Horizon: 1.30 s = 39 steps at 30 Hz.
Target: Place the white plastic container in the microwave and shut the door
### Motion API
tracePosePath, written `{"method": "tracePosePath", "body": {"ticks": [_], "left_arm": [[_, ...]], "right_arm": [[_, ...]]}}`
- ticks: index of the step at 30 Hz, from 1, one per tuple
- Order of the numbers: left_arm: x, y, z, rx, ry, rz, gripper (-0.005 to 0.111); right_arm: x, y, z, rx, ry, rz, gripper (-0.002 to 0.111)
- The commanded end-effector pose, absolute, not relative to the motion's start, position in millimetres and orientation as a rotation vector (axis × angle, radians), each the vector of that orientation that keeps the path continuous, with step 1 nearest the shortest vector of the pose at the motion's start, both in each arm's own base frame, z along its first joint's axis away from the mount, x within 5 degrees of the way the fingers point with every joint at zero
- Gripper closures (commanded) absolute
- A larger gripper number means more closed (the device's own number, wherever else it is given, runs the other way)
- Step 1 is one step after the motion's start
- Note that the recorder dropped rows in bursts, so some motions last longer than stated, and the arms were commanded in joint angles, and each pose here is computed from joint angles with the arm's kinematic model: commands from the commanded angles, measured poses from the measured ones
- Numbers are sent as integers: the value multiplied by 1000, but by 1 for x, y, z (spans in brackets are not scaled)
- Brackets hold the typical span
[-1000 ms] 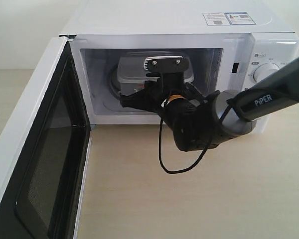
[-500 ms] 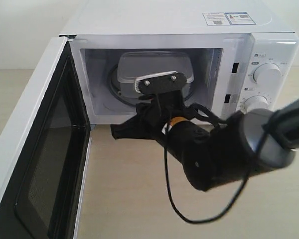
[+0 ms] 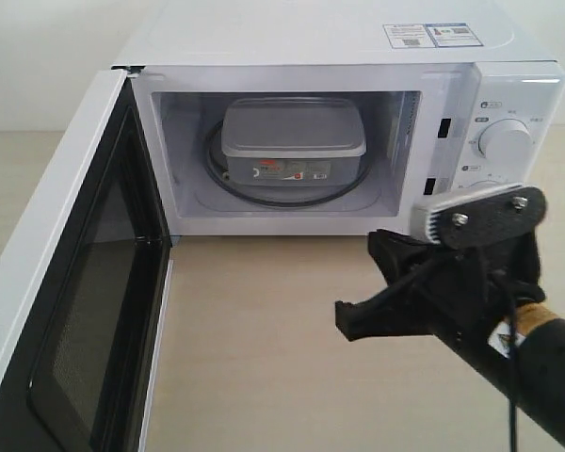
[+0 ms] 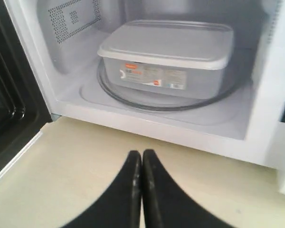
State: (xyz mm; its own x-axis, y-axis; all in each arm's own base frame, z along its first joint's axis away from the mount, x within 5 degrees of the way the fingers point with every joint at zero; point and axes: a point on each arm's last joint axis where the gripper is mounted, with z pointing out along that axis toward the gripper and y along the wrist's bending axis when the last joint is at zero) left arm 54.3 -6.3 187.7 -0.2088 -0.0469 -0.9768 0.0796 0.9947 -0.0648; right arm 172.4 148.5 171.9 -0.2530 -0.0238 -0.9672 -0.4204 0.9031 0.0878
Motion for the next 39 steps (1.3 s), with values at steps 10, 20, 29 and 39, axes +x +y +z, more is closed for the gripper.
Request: {"method": "tracePosePath", "body": {"ticks": [10,20,29,39], "left_arm": [[54,-6,187,18,1779,-120,102],[54,-6,187,18,1779,-120,102],[54,-6,187,18,1779,-120,102],[54,-6,187,18,1779,-120,102]], "right_arm": [[129,47,182,220,1687,220,108],[124,32,186,257,1654,104,108],[124,32,185,264,1668,114,108],[124,32,185,264,1668,114,108]]}}
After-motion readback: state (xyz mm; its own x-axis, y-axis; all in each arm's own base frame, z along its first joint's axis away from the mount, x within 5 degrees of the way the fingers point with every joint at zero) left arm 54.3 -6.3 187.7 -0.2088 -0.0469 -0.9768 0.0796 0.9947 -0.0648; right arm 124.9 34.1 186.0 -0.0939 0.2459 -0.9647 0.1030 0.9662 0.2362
